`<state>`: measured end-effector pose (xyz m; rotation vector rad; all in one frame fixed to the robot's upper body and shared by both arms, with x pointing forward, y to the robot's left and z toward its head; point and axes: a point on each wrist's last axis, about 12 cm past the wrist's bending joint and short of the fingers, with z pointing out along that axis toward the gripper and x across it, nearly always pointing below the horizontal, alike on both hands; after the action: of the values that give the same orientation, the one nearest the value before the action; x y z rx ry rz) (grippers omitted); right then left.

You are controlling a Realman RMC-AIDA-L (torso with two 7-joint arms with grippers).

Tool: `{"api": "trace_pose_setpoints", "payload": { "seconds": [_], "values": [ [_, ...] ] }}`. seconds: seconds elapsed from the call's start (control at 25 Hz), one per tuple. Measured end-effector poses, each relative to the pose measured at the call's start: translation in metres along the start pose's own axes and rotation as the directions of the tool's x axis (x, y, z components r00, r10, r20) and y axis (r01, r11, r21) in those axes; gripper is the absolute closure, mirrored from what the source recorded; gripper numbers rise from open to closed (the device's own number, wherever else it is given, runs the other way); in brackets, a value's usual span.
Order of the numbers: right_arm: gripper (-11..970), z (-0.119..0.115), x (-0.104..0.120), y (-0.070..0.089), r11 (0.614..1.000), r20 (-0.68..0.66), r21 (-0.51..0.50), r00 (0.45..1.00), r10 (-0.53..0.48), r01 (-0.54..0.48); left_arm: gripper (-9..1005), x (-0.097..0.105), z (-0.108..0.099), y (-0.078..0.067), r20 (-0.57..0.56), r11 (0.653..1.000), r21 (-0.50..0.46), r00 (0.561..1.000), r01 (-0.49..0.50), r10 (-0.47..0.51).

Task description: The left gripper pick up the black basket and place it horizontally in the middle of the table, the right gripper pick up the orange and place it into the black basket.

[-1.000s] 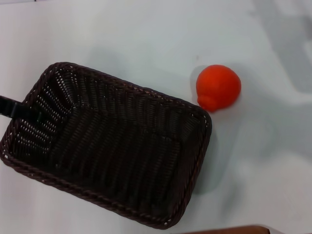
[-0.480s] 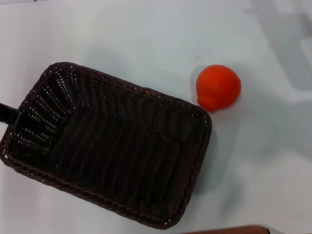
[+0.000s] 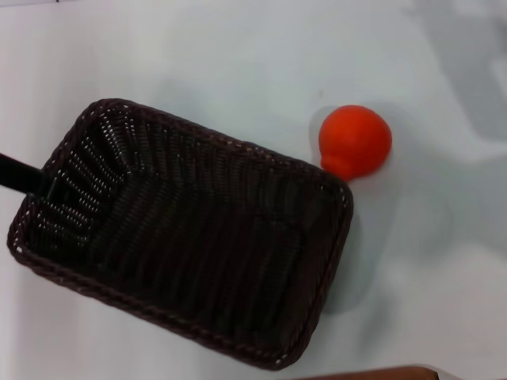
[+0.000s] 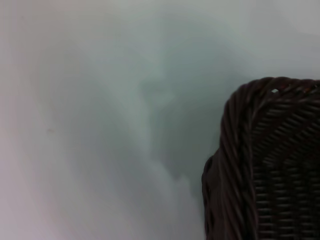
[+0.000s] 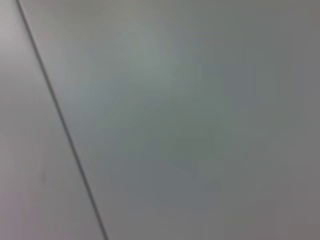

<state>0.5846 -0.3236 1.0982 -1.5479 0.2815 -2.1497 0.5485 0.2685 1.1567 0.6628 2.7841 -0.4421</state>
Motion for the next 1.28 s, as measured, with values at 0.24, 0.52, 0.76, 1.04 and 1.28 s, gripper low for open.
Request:
{"api": "trace_pose_setpoints", "payload": {
  "seconds": [0.24,0.52,0.76,1.04,1.28],
  "values": [
    [105,0.017,0.015,0.006,0.999,-0.039,-0.032,0.999,-0.031,0.030,843,-0.007,-0.010,-0.003,0.056,0.987,0.017,0.985,0.161,-0.161],
    [110,0.049,0.026,0.010,0.994,0.003,-0.081,0.997,-0.079,0.079,853,-0.010,-0.020,0.005,0.149,0.911,0.061,0.899,0.407,-0.412],
    [114,0.064,0.036,0.006,0.991,-0.006,-0.064,0.993,-0.116,0.116,846,-0.007,-0.017,0.011,0.161,0.873,0.069,0.858,0.484,-0.488],
    [119,0.064,0.038,0.005,0.992,-0.009,-0.057,0.993,-0.117,0.116,838,-0.007,-0.010,0.012,0.143,0.915,0.076,0.904,0.396,-0.403],
    [123,0.055,0.033,0.006,0.994,0.003,-0.051,0.995,-0.098,0.098,831,-0.007,-0.008,0.010,0.139,0.923,0.085,0.913,0.375,-0.383]
  ]
}}
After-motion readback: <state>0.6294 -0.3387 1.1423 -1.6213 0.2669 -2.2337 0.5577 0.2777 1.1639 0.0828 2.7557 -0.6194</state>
